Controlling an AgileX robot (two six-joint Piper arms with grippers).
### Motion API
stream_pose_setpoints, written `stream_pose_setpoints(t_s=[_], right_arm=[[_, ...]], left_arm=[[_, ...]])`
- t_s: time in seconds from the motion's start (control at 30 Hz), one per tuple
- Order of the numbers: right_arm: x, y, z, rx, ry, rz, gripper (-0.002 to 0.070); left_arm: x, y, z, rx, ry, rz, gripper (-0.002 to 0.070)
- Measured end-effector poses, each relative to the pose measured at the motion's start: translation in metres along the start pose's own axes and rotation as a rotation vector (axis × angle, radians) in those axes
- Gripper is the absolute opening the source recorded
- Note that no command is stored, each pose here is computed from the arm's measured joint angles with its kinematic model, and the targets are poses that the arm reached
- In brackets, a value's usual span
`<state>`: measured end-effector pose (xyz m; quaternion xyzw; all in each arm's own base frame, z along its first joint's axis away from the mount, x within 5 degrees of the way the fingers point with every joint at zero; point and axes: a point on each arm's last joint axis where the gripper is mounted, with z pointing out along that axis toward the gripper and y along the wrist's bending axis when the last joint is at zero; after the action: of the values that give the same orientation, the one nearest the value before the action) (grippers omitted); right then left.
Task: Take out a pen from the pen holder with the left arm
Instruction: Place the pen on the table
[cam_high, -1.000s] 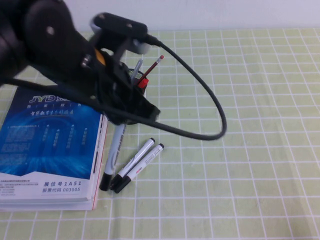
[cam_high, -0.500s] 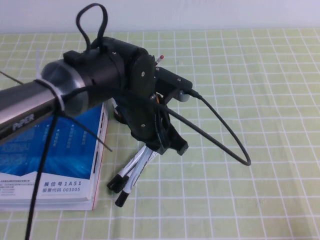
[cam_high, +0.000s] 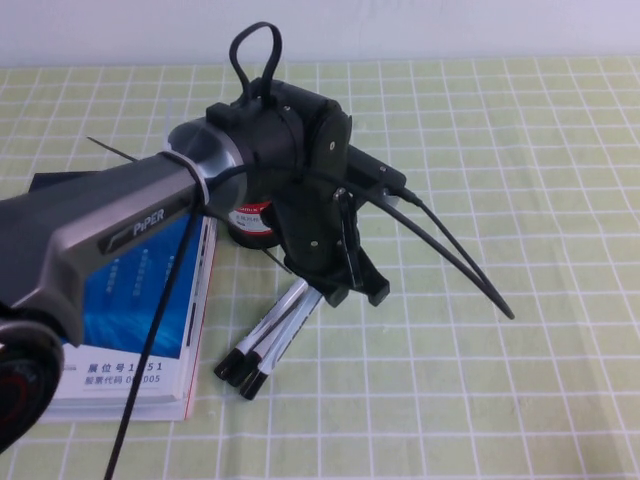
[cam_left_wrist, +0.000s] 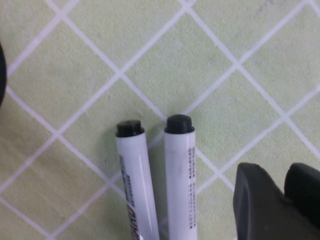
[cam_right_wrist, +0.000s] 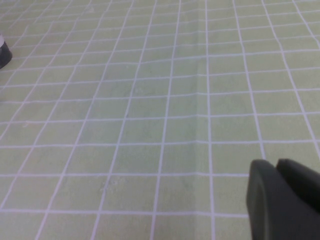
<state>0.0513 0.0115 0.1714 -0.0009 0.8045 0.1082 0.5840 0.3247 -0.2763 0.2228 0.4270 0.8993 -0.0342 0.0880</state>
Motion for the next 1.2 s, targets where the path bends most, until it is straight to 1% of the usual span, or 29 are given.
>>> stream_pose_setpoints(t_s=[0.17, 0.53, 0.93, 1.0, 1.2], right_arm=[[0.000, 0.000, 0.000, 0.000, 0.000, 0.000, -0.0015], [0.000, 0.000, 0.000, 0.000, 0.000, 0.000, -0.0015], [0.000, 0.000, 0.000, 0.000, 0.000, 0.000, -0.0015], [0.000, 0.000, 0.000, 0.000, 0.000, 0.000, -0.0015], [0.000, 0.000, 0.000, 0.000, 0.000, 0.000, -0.0015]], left_arm=[[0.001, 0.000, 0.009, 0.005, 0.028, 0.010, 0.0085], [-0.004, 0.002, 0.030, -0.003, 0.025, 0.017, 0.0085], [-0.005, 0.005, 0.039, -0.026, 0.032, 0.043, 0.0088], [-0.005, 0.005, 0.039, -0.026, 0.028, 0.048, 0.0104], [-0.006, 0.005, 0.039, -0.027, 0.017, 0.046, 0.0211]])
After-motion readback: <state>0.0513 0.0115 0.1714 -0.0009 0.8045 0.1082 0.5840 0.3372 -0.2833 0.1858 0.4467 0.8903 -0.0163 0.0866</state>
